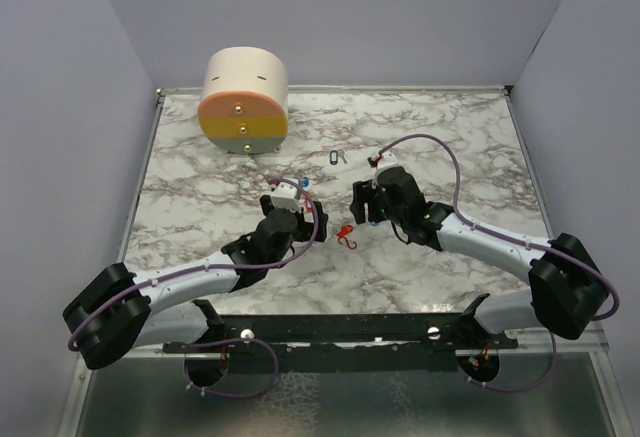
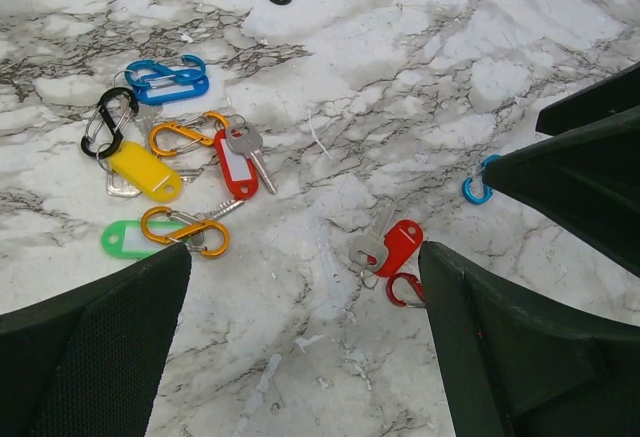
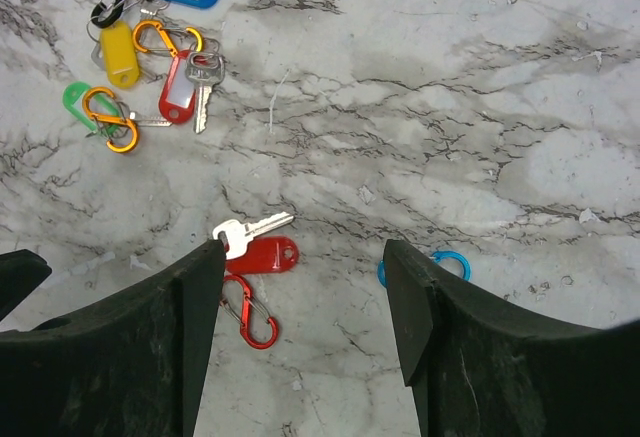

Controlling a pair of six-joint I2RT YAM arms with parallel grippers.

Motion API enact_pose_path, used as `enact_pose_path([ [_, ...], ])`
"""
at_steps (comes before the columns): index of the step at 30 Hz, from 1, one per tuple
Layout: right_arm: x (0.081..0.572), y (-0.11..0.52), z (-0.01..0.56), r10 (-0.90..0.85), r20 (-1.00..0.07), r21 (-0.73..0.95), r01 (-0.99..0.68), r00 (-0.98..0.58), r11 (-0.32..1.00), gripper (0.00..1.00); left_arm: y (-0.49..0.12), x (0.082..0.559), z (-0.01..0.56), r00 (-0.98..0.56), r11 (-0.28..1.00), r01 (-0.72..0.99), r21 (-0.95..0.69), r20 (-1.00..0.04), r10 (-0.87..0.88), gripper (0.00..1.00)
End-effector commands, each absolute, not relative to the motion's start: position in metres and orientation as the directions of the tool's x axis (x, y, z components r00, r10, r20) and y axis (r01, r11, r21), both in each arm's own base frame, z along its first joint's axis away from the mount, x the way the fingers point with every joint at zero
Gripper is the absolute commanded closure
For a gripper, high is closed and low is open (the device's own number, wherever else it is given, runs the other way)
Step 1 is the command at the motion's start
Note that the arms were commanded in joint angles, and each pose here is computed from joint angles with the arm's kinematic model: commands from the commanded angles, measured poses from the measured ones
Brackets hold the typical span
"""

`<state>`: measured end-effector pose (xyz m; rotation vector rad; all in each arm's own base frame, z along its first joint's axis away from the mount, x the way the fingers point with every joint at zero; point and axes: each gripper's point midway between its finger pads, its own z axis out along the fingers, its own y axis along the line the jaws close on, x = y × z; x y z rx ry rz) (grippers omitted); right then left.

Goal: Put the keys on the keyring

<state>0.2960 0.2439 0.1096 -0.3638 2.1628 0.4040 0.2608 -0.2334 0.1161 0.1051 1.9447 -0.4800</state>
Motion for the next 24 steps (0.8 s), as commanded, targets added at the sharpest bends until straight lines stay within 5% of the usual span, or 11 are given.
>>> enact_pose_path([
  [1, 0.298, 0.237, 0.112, -0.11, -0.823, 0.13, -0.374, -0.557, 0.918, 0.36, -0.244, 0.267, 0.132, -0.401, 0.897, 0.306, -0.32, -0.897, -0.184, 0.02],
  [11, 0.33, 0.252, 0.122, -0.096, -0.834, 0.116, -0.342, -0.544, 0.932, 0.44, -0.253, 0.28, 0.142, -0.377, 0.91, 0.322, -0.26, -0.917, -0.129, 0.05],
  [24, 0.313, 0.225, 0.141, -0.077, -0.847, 0.107, -0.311, -0.525, 0.944, 0.44, -0.281, 0.363, 0.132, -0.442, 0.9, 0.379, -0.215, -0.896, -0.028, 0.05],
])
